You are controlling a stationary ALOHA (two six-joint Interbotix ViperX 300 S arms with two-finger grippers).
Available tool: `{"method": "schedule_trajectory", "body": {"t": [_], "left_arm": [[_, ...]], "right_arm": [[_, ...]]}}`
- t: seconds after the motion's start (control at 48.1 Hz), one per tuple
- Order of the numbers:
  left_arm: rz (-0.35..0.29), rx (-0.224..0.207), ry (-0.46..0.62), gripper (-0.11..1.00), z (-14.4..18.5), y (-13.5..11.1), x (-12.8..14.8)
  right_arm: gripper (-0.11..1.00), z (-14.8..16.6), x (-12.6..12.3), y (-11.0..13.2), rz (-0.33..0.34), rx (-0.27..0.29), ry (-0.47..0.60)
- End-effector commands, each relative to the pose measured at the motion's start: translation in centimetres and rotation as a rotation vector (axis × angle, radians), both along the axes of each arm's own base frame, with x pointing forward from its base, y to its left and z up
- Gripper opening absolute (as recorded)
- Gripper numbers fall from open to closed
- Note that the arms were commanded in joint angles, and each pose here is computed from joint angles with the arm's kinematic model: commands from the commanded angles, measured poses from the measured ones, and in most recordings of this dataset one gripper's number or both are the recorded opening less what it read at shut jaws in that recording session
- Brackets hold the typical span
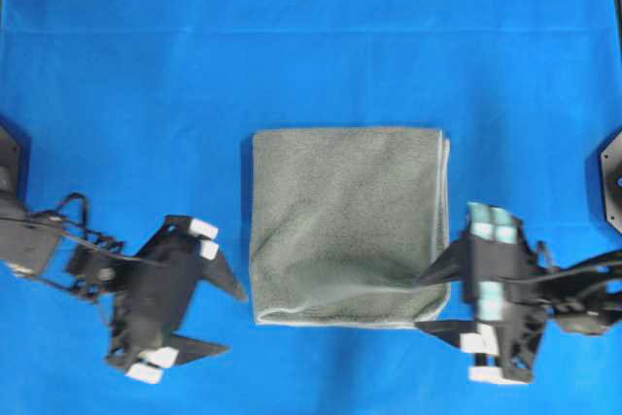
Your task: Fold a large towel.
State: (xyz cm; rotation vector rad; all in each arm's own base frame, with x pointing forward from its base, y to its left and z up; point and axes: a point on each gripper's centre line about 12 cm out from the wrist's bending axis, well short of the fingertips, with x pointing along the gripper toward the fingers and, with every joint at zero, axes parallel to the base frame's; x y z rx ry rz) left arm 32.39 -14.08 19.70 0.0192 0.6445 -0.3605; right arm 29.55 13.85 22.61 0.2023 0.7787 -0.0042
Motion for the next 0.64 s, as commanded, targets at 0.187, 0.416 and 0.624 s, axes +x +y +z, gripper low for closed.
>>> {"method": "schedule_trajectory", "body": {"t": [0.187, 0.416, 0.624], "left_arm": [[-0.011, -0.065, -0.218, 0.70, 8.2, 1.5, -3.0], [0.052, -0.090, -0.375, 0.70, 12.0, 5.3, -6.9], [0.138, -0.085, -0.438, 0.70, 12.9, 8.7, -10.6]], "right_arm": [[0.61, 7.3, -2.9, -3.7, -0.097, -0.087, -0.155], [0.61, 10.5, -6.8, -7.8, -0.175, -0.149, -0.286], [0.60, 10.6, -10.2, -11.2, -0.252, -0.206, -0.352]]}}
